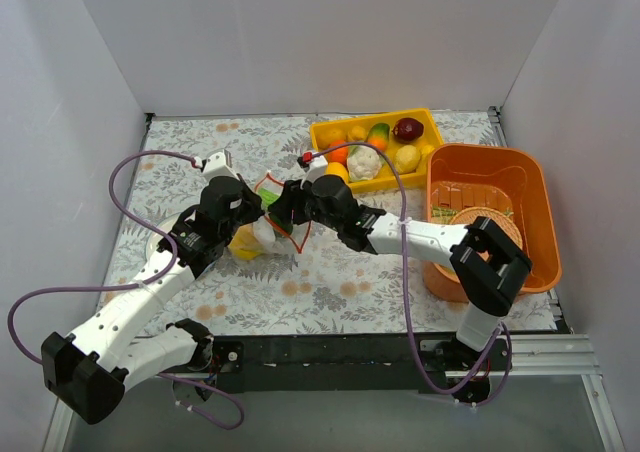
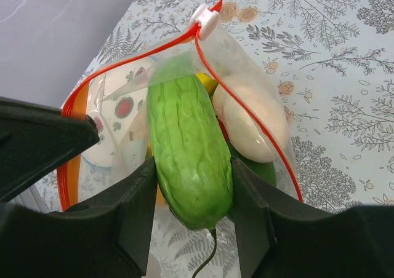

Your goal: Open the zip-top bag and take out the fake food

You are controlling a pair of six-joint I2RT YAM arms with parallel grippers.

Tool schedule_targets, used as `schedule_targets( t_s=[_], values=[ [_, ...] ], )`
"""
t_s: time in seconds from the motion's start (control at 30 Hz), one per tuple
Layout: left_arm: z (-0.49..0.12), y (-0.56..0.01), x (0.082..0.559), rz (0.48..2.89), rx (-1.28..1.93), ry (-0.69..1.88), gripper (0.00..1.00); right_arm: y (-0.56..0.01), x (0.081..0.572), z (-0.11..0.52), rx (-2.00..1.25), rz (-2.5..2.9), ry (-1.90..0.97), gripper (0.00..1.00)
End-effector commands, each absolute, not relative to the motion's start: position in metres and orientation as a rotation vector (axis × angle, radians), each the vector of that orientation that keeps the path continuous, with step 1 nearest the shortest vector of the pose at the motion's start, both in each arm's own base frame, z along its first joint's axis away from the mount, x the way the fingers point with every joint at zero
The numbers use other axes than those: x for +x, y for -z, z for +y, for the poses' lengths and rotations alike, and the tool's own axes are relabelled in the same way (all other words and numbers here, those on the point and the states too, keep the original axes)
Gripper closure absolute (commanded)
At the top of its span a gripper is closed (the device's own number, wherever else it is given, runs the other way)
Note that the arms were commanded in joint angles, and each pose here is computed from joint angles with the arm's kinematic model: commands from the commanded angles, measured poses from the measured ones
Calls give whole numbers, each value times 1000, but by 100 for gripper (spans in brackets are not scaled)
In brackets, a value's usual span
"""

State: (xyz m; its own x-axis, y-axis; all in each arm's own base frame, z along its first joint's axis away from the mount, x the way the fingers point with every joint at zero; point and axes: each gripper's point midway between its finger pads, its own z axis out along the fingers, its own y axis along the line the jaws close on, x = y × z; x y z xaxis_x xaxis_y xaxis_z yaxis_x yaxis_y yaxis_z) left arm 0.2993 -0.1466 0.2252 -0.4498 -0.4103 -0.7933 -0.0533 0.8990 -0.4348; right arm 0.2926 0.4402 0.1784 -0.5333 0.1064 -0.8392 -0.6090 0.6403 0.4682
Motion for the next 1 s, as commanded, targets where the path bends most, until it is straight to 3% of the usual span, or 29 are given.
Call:
schedule_targets(
  t_s=[0.0,0.4,0.73,0.97],
  values=[
    [-136,-244,300,1950,-377,401,100,-194,290,429,-398,1902,-948,69],
    [-128,-245,302,1922,-403,365,100,-204,278,394,-419,1989,-824,73],
    [-129,-242,305,1916,-397,365,100,-245,270,339,-352,1981,-708,73],
    [-137,-243,305,1909,-373,413,100,-269,326,265,-204,1980,-525,72]
  ],
)
